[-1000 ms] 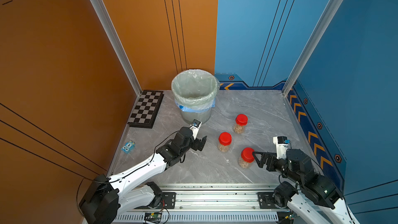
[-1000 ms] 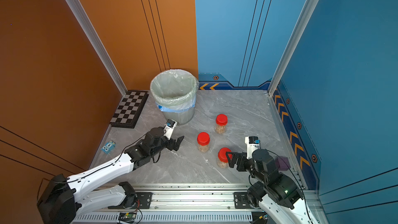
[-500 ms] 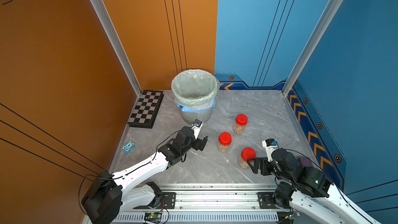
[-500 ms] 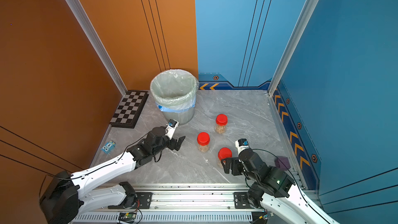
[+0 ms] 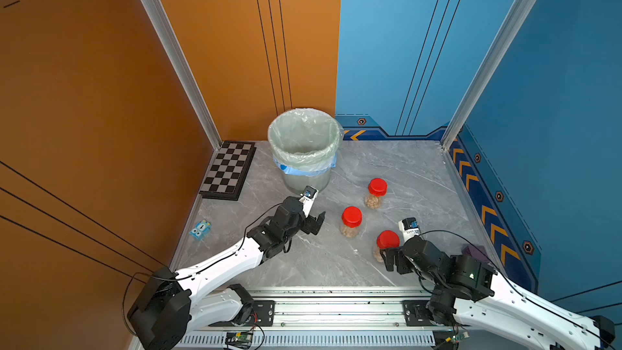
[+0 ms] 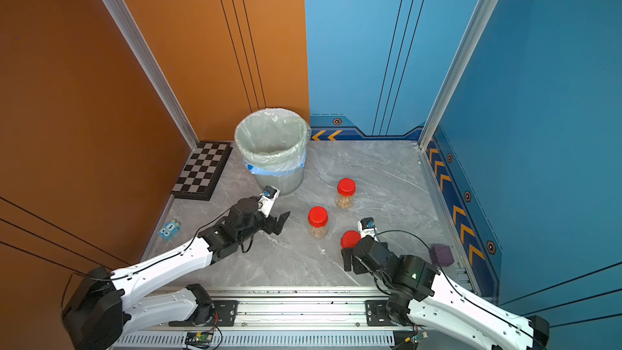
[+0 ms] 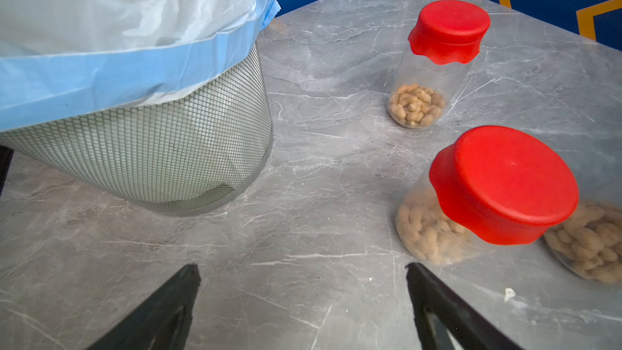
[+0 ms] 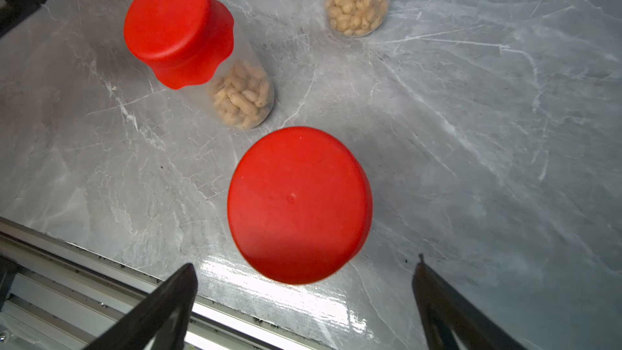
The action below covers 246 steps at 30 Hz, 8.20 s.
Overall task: Empty moldy peanuts from jars
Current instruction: Pick up the jar from the center of the board.
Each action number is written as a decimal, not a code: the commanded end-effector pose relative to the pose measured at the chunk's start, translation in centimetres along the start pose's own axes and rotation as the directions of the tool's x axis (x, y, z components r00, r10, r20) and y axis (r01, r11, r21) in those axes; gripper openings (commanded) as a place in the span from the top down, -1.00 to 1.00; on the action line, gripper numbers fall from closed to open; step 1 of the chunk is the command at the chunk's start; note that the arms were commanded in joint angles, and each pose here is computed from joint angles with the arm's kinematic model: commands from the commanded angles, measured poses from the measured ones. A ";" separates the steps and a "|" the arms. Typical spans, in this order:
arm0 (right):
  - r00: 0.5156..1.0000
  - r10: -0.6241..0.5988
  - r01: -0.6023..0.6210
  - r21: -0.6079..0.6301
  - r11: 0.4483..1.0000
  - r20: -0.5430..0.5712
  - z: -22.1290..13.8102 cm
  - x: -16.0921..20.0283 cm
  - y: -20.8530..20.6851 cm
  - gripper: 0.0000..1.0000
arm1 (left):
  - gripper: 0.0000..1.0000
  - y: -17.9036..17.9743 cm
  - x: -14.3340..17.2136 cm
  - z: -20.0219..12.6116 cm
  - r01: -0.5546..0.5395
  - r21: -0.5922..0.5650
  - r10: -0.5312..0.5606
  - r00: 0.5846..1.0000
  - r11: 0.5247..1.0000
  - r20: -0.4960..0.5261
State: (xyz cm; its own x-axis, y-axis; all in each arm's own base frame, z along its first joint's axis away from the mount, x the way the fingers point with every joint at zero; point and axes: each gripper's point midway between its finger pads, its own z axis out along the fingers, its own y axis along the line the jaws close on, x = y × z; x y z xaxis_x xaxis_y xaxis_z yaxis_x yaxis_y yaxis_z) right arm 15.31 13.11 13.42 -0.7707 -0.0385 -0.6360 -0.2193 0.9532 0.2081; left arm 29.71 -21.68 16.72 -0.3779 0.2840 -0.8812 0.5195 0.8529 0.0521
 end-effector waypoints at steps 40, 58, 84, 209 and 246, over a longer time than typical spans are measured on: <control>0.995 -0.094 0.090 0.096 0.991 0.035 4.3 -0.2 -0.1 -1.00 | -0.96 -0.5 -1.0 -0.2 -0.004 0.028 0.003 0.999 1.000 0.043; 0.998 -0.062 0.060 0.099 0.993 0.017 6.1 0.2 -0.8 -0.95 | -0.96 -0.4 -0.9 -0.4 -0.006 0.026 0.005 0.999 1.000 0.046; 1.000 -0.019 0.019 0.087 0.996 0.000 7.4 0.3 -1.0 0.01 | -0.96 -0.1 -0.7 -0.7 -0.025 0.003 0.025 0.997 1.000 0.078; 0.992 0.124 -0.104 -0.383 0.918 0.030 1.0 -24.5 14.9 -0.90 | -0.17 -5.4 -10.2 1.5 -0.222 0.303 0.092 0.916 0.927 0.390; 0.978 0.196 -0.151 -0.418 0.896 0.067 -2.5 -27.5 13.8 -0.99 | -0.16 -5.9 -9.1 0.7 -0.262 0.299 0.130 0.908 0.918 0.397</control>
State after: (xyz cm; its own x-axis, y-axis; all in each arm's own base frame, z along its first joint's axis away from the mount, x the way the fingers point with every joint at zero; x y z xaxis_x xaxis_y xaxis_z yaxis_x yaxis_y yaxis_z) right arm 31.82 28.17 33.89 -0.7540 0.1152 -0.6467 -0.3755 0.7322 0.5682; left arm 31.30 -29.60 23.73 -0.0034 0.1906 -0.9817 0.8034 0.5850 0.1108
